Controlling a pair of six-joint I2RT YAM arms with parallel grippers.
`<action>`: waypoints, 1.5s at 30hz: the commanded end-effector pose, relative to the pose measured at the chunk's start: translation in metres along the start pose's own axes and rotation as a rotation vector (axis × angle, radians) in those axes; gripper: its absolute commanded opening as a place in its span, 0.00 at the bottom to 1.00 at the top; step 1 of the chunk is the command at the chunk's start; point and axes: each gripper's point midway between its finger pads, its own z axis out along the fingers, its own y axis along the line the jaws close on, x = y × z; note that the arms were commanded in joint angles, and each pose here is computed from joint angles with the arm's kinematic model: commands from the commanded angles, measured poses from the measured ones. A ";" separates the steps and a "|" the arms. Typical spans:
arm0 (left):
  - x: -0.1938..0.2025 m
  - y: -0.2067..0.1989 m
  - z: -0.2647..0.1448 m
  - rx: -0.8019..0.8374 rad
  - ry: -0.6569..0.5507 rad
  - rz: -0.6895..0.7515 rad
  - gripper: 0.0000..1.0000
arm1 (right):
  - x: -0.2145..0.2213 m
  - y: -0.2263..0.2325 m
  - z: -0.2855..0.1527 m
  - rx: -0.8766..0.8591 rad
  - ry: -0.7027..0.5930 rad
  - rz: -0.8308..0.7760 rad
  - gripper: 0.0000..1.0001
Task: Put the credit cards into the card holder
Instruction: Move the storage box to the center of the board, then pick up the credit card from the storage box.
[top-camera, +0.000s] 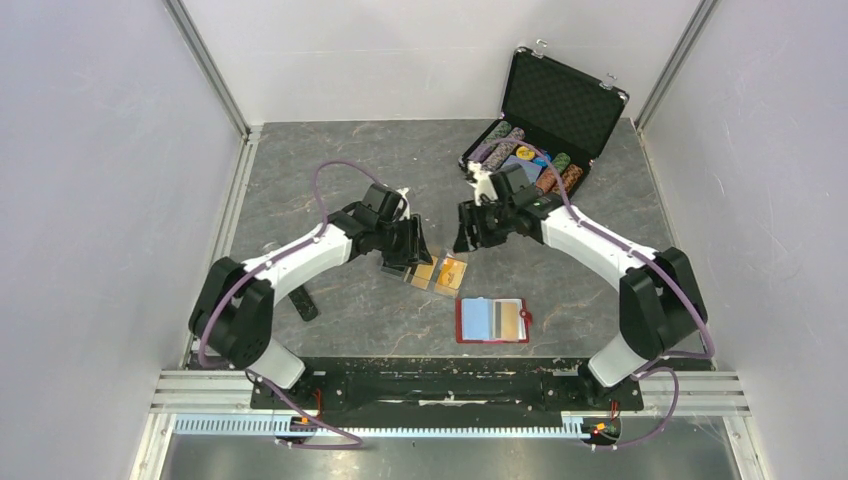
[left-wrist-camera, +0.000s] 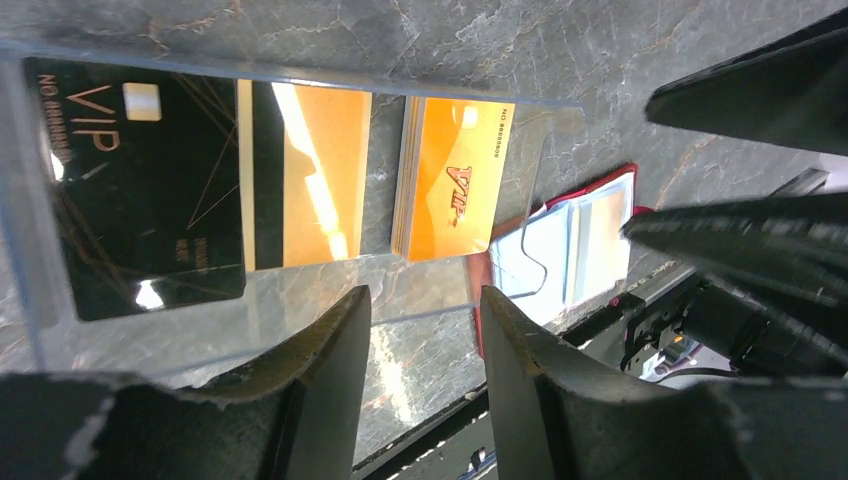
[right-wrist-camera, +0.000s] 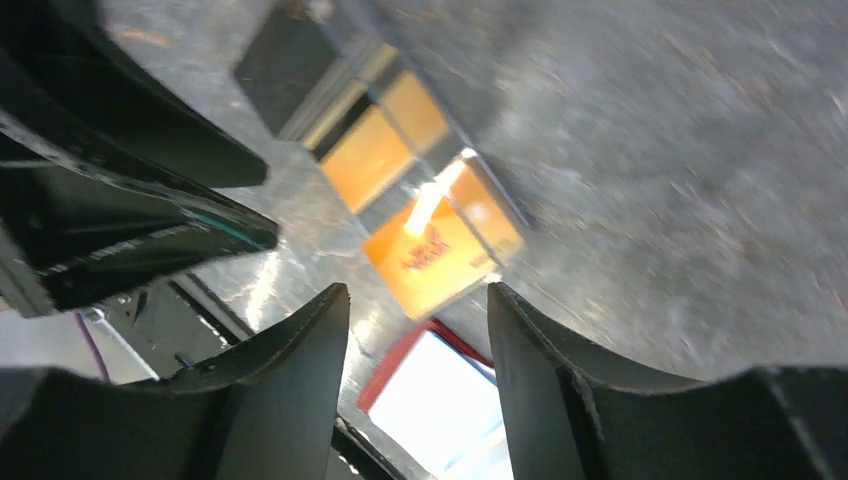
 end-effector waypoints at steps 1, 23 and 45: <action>-0.006 -0.019 0.019 0.089 0.031 -0.037 0.50 | 0.026 -0.030 -0.005 0.034 0.002 0.118 0.54; 0.006 0.000 0.072 -0.024 0.130 -0.050 0.39 | 0.046 -0.007 0.049 -0.230 0.054 0.237 0.44; 0.000 -0.027 0.066 -0.044 0.119 0.061 0.03 | 0.063 -0.010 0.052 -0.209 0.089 0.244 0.42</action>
